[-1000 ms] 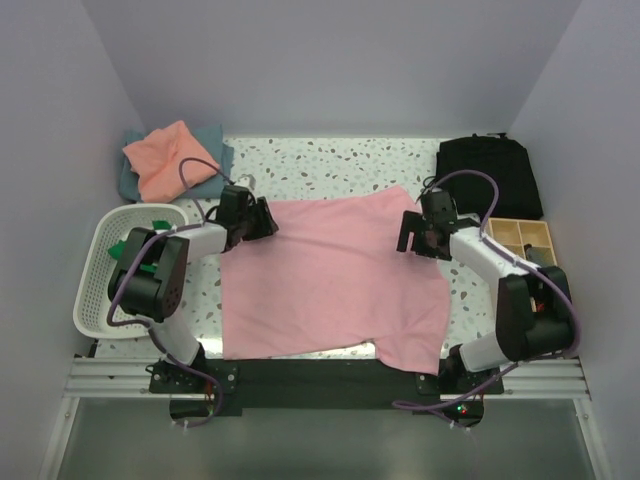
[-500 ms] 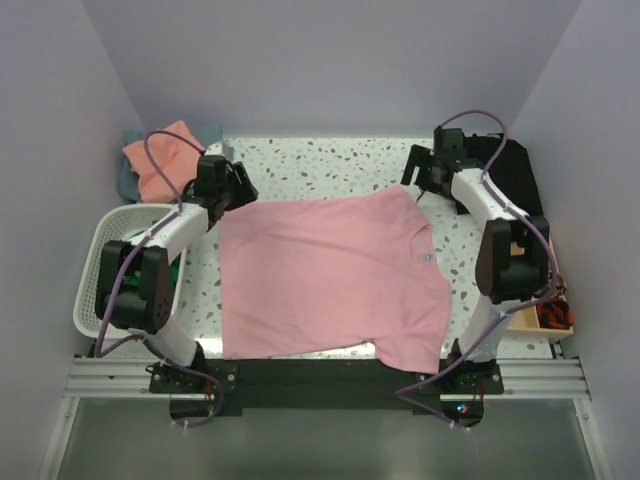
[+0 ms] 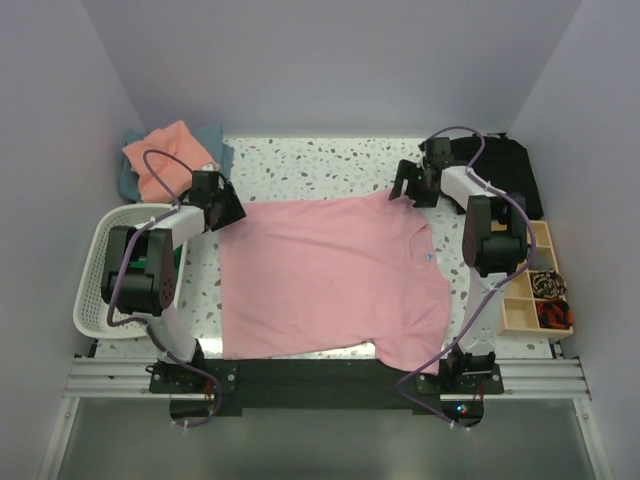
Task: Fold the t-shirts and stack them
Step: Grap the side of the flattened tshirt furthest away from the robot with both arms
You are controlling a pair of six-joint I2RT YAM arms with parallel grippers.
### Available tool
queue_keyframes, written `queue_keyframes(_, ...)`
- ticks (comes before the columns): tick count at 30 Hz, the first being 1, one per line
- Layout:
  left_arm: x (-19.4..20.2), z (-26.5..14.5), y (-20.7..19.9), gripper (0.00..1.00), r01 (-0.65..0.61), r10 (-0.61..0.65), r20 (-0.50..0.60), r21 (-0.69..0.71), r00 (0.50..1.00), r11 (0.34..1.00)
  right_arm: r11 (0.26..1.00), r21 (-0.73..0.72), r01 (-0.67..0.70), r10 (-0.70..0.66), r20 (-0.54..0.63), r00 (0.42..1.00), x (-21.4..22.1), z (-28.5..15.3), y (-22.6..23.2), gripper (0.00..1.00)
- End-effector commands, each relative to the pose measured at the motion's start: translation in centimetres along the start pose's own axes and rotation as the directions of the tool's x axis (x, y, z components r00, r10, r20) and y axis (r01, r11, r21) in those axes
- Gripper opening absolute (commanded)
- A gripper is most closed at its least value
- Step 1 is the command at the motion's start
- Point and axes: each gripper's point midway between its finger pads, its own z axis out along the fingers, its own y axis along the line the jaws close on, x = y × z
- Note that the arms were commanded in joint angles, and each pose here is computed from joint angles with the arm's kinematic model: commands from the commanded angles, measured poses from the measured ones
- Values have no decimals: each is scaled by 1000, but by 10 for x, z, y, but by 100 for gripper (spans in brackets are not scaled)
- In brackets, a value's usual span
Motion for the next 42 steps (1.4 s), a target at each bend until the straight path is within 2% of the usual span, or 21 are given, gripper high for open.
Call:
queue_keyframes(1,0,4,-7,60,11,-11,-2,37,1000,999,998,-50,26,-26,-1,1000,-5,5,7,81)
queue_keyframes(4,2,4,-8,59,10,-10,-8,38,1000,999,998,-60,30,-30,-6,1000,-4,5,9,76)
queue_keyframes(6,2,5,-4,59,10,-10,-4,22,1000,1000,998,-55,34,-35,-4,999,-4,5,8,65)
queue_keyframes(8,1,5,-1,59,11,-11,1,9,1000,1000,998,-58,34,-34,0,999,-6,4,9,43)
queue_keyframes(10,2,5,-1,59,14,-15,1,5,1000,1000,997,-65,38,-38,-1,999,-6,3,10,25)
queue_keyframes(11,2,5,-2,59,16,-16,2,13,1000,1000,997,-70,39,-39,2,999,-6,-1,11,12)
queue_keyframes(12,2,5,-2,59,17,-17,2,16,1000,1000,996,-81,45,-45,9,999,-6,-3,14,4)
queue_keyframes(13,3,5,-2,59,17,-17,1,18,1000,1000,995,-88,46,-45,16,999,-7,-6,15,0)
queue_keyframes(18,6,5,-5,59,19,-19,-8,33,1000,999,981,-159,108,-94,90,991,-8,-51,38,0)
queue_keyframes(21,8,7,-9,59,27,-26,-20,58,999,998,965,-134,226,-213,105,971,7,-79,59,3)
queue_keyframes(24,10,8,-12,58,35,-33,-31,71,999,997,933,-133,335,-333,35,942,44,-94,89,5)
queue_keyframes(25,11,8,-12,57,36,-33,-35,72,999,997,911,-145,386,-388,15,921,63,-97,109,6)
queue_keyframes(27,12,9,-13,57,39,-36,-37,78,999,996,907,-127,402,-411,-52,910,96,-98,114,7)
queue_keyframes(29,12,8,-14,57,39,-36,-39,82,999,996,900,-162,405,-427,-129,895,142,-97,126,12)
queue_keyframes(31,12,7,-15,57,36,-33,-39,88,999,995,894,-233,383,-432,-216,876,190,-101,132,22)
queue_keyframes(33,11,7,-16,57,37,-34,-40,93,999,995,888,-287,358,-430,-246,869,215,-107,140,31)
queue_keyframes(34,12,7,-16,57,38,-34,-43,94,999,995,886,-280,369,-438,-251,863,226,-112,136,47)
queue_keyframes(36,13,7,-17,57,38,-34,-48,100,998,994,893,-240,380,-434,-237,869,224,-121,127,60)
queue_keyframes(37,14,7,-18,57,40,-35,-50,106,998,994,897,-165,409,-433,-154,888,202,-131,122,71)
queue_keyframes(40,16,8,-20,56,40,-33,-57,115,998,993,898,-63,435,-437,-41,898,169,-154,116,83)
queue_keyframes(42,16,7,-22,56,37,-31,-58,119,998,992,901,13,434,-434,48,900,146,-165,111,85)
